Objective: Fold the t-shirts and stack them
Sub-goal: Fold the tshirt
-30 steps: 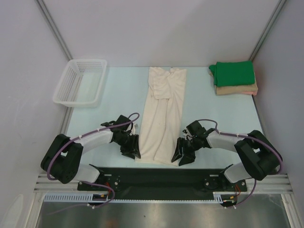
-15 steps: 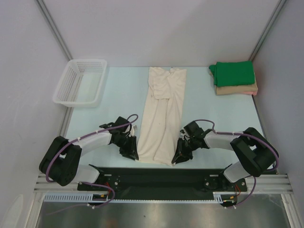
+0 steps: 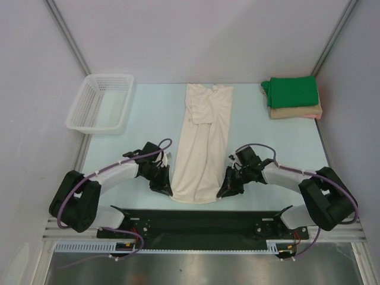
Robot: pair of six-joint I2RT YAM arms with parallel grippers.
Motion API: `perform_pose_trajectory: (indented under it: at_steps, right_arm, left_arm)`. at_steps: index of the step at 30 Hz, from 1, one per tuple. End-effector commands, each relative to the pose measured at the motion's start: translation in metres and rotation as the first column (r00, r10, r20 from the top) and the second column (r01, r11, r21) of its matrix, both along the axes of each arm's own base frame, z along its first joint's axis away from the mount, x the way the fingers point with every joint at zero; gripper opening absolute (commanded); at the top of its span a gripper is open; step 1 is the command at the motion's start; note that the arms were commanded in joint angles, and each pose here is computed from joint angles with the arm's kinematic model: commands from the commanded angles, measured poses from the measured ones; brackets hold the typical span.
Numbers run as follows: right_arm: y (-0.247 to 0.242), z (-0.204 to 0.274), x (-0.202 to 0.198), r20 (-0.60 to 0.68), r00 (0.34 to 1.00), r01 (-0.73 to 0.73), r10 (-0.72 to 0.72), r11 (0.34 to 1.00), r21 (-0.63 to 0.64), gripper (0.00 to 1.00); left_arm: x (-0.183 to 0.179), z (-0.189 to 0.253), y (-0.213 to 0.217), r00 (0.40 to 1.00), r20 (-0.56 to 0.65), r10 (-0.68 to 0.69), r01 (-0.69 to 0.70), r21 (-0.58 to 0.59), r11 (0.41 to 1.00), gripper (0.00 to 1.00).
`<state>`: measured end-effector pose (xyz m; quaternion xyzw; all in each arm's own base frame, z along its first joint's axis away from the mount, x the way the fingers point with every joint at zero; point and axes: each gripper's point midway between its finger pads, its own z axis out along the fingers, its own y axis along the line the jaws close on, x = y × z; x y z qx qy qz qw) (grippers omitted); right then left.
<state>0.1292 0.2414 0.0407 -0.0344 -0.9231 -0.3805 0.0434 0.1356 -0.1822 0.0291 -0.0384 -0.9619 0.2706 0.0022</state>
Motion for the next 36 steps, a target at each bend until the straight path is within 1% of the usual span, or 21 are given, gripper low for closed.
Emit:
perform_pose_trajectory:
  at_steps: [1,3,5,7,10,14,20,25,26,27,28,29,30,31,32,33,34,35,36]
  right_arm:
    - [-0.002,0.037,0.020,0.156,0.987,-0.054,0.044,0.997,0.059,0.00]
    - [-0.007,0.053,0.027,0.203,0.978,-0.064,0.051,0.996,0.055,0.00]
    - [-0.011,0.056,0.032,0.230,0.972,-0.065,0.051,0.997,0.052,0.00]
    - [-0.013,0.061,0.042,0.260,0.964,-0.059,0.044,0.997,0.052,0.00]
    - [-0.018,0.067,0.062,0.286,0.958,-0.026,0.008,0.998,0.057,0.00]
    - [-0.020,0.080,0.087,0.325,0.945,0.004,-0.029,0.997,0.078,0.00]
    - [-0.022,0.100,0.126,0.382,0.920,0.049,-0.086,0.993,0.107,0.00]
    - [-0.025,0.099,0.162,0.379,0.915,0.096,-0.139,0.987,0.130,0.00]
    - [-0.025,0.106,0.173,0.395,0.905,0.106,-0.154,0.984,0.141,0.00]
    - [-0.024,0.101,0.180,0.384,0.909,0.114,-0.159,0.984,0.138,0.00]
    - [-0.025,0.103,0.188,0.387,0.906,0.123,-0.171,0.982,0.144,0.00]
    - [-0.023,0.111,0.199,0.412,0.894,0.123,-0.177,0.980,0.156,0.00]
    - [-0.024,0.110,0.205,0.408,0.894,0.131,-0.185,0.979,0.157,0.00]
    - [-0.024,0.104,0.212,0.394,0.899,0.141,-0.193,0.978,0.157,0.00]
    - [-0.024,0.104,0.220,0.399,0.894,0.148,-0.201,0.976,0.160,0.00]
    - [-0.024,0.108,0.229,0.417,0.885,0.150,-0.207,0.975,0.165,0.00]
    - [-0.024,0.100,0.236,0.408,0.889,0.153,-0.207,0.975,0.160,0.00]
    - [-0.025,0.098,0.244,0.419,0.883,0.159,-0.213,0.974,0.161,0.00]
    - [-0.025,0.095,0.249,0.419,0.882,0.164,-0.217,0.974,0.159,0.00]
  left_arm:
    - [0.038,0.038,-0.013,0.986,0.167,-0.021,0.034,-0.074,0.997,0.00]
    - [0.056,0.059,-0.018,0.971,0.238,-0.020,0.043,-0.093,0.995,0.00]
    - [0.064,0.063,-0.018,0.966,0.259,-0.012,0.036,-0.087,0.996,0.00]
    - [0.072,0.062,-0.014,0.964,0.265,-0.007,0.025,-0.066,0.997,0.00]
    - [0.090,0.071,-0.011,0.953,0.303,0.002,0.013,-0.050,0.999,0.00]
    - [0.129,0.090,-0.010,0.930,0.366,0.032,-0.021,-0.034,0.999,0.00]
    - [0.175,0.115,-0.017,0.898,0.435,0.060,-0.037,-0.062,0.997,0.00]
    - [0.204,0.108,-0.026,0.894,0.444,0.064,-0.031,-0.081,0.996,0.00]
    - [0.212,0.113,-0.028,0.886,0.459,0.071,-0.033,-0.090,0.995,0.00]
    - [0.219,0.114,-0.029,0.881,0.468,0.076,-0.036,-0.093,0.995,0.00]
    - [0.227,0.107,-0.030,0.884,0.461,0.073,-0.038,-0.086,0.996,0.00]
    - [0.240,0.116,-0.032,0.870,0.487,0.081,-0.040,-0.094,0.995,0.00]
    - [0.249,0.116,-0.033,0.863,0.500,0.075,-0.036,-0.087,0.996,0.00]
    - [0.257,0.107,-0.033,0.869,0.490,0.073,-0.042,-0.075,0.996,0.00]
    - [0.273,0.117,-0.035,0.852,0.517,0.081,-0.044,-0.084,0.996,0.00]
    - [0.280,0.117,-0.036,0.846,0.528,0.075,-0.037,-0.082,0.996,0.00]
    - [0.294,0.129,-0.039,0.826,0.559,0.079,-0.036,-0.087,0.996,0.00]
    - [0.303,0.114,-0.039,0.838,0.541,0.074,-0.041,-0.073,0.997,0.00]
    - [0.311,0.114,-0.039,0.831,0.552,0.073,-0.044,-0.066,0.997,0.00]
